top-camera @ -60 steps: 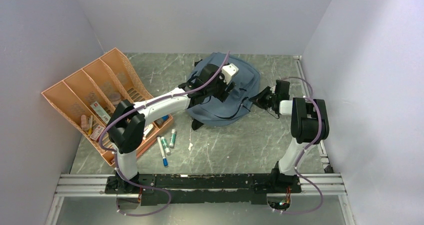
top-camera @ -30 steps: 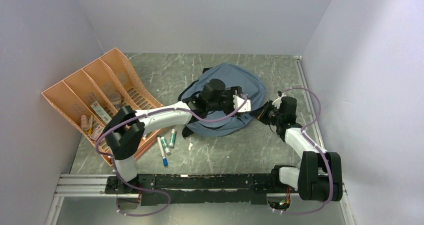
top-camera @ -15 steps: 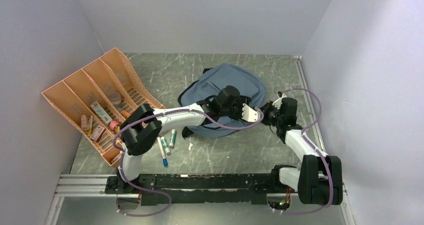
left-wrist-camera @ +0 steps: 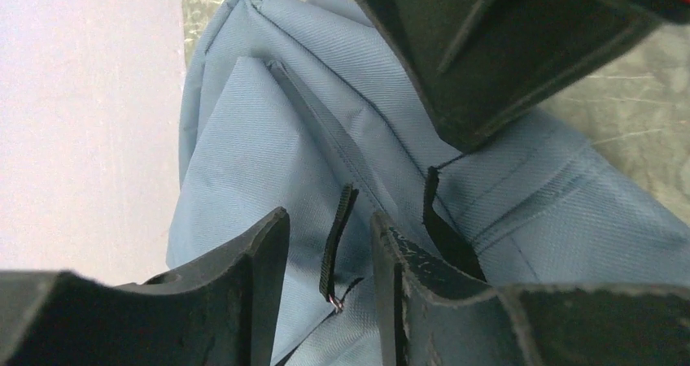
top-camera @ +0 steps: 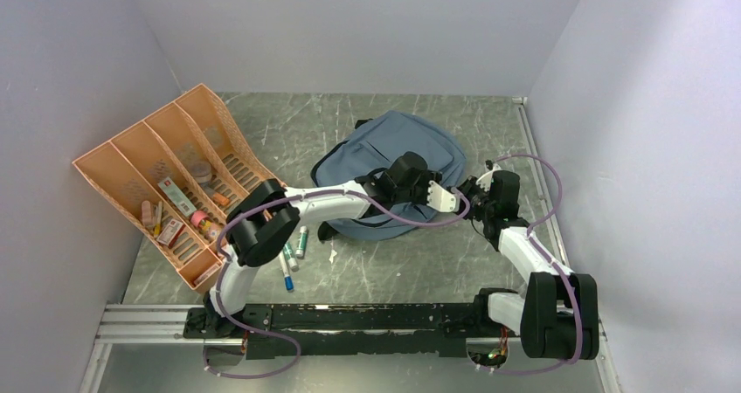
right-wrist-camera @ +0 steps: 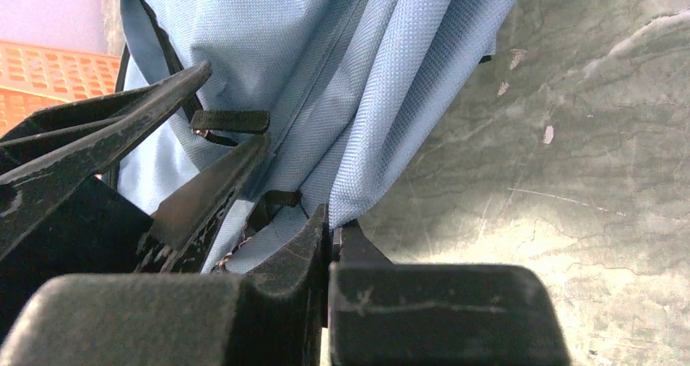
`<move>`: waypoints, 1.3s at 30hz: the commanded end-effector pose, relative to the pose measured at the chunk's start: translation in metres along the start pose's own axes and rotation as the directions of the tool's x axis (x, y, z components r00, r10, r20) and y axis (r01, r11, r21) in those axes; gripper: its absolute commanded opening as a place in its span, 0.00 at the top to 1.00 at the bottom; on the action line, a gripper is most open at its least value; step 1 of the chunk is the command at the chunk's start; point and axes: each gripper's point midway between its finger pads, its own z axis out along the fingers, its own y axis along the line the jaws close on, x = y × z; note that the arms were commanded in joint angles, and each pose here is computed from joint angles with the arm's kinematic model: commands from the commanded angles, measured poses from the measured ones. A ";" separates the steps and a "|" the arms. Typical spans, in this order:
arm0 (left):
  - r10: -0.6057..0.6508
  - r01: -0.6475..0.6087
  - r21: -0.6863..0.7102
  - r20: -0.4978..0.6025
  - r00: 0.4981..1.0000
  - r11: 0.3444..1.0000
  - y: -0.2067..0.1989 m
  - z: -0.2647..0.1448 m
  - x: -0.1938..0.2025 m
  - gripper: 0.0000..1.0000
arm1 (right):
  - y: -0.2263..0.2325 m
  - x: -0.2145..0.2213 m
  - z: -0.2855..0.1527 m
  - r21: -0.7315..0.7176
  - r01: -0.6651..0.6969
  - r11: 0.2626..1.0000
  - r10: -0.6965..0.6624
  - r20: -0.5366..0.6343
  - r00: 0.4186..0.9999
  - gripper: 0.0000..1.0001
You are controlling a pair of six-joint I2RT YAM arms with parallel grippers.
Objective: Pack the student bag
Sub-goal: Unzip the student bag at the center of the board.
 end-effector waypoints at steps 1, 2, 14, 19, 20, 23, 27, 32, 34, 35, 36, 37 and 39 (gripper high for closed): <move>0.011 -0.013 -0.063 -0.021 1.000 0.998 0.014 0.008 -0.003 0.56 | 0.012 -0.002 -0.004 -0.049 0.034 0.998 -0.034 0.008 0.999 1.00; 0.011 -0.013 -0.072 -0.027 1.000 0.997 0.015 0.009 -0.002 0.58 | 0.012 -0.002 -0.004 -0.050 0.037 0.998 -0.036 0.008 0.999 1.00; -0.065 0.066 -0.125 0.005 0.998 0.990 0.029 0.004 -0.012 0.95 | 0.008 -0.001 -0.003 -0.033 0.033 0.999 -0.033 0.009 0.999 1.00; -0.132 0.136 -0.161 0.035 0.991 0.978 0.040 -0.002 -0.020 0.95 | 0.004 0.002 -0.002 -0.022 0.018 1.000 -0.018 0.006 1.000 1.00; -0.152 0.156 -0.171 0.039 0.988 0.973 0.043 -0.004 -0.020 0.95 | 0.003 0.003 -0.002 -0.019 0.016 1.000 -0.016 0.004 1.000 1.00; -0.217 0.224 -0.179 0.060 0.974 0.958 0.050 -0.008 -0.020 0.95 | -0.004 0.005 0.000 0.012 0.002 1.000 -0.002 0.000 1.000 1.00; -0.316 0.325 -0.169 0.079 0.946 0.931 0.057 -0.010 -0.012 0.95 | -0.018 0.004 0.001 0.095 -0.035 0.995 0.035 0.001 0.999 1.00; -0.435 0.445 -0.196 0.095 0.896 0.874 0.071 -0.018 0.013 0.95 | -0.032 -0.001 0.000 0.182 -0.064 0.981 0.059 0.034 0.998 1.00; -0.467 0.476 -0.213 0.093 0.879 0.853 0.077 -0.021 0.026 0.95 | -0.036 -0.002 -0.002 0.209 -0.068 0.976 0.060 0.044 0.997 1.00; -0.483 0.491 -0.222 0.094 0.870 0.842 0.080 -0.023 0.032 0.95 | -0.037 -0.004 -0.002 0.217 -0.067 0.974 0.056 0.052 0.997 1.00; -0.501 0.509 -0.226 0.096 0.860 0.830 0.082 -0.024 0.039 0.95 | -0.039 -0.006 -0.003 0.227 -0.065 0.972 0.053 0.061 0.997 1.00; -0.520 0.528 -0.231 0.101 0.848 0.817 0.085 -0.026 0.045 0.95 | -0.042 -0.003 -0.004 0.246 -0.071 0.967 0.059 0.053 0.997 1.00; -0.553 0.562 -0.248 0.112 0.826 0.789 0.093 -0.030 0.058 0.95 | -0.045 -0.003 -0.006 0.264 -0.066 0.962 0.054 0.054 0.997 1.00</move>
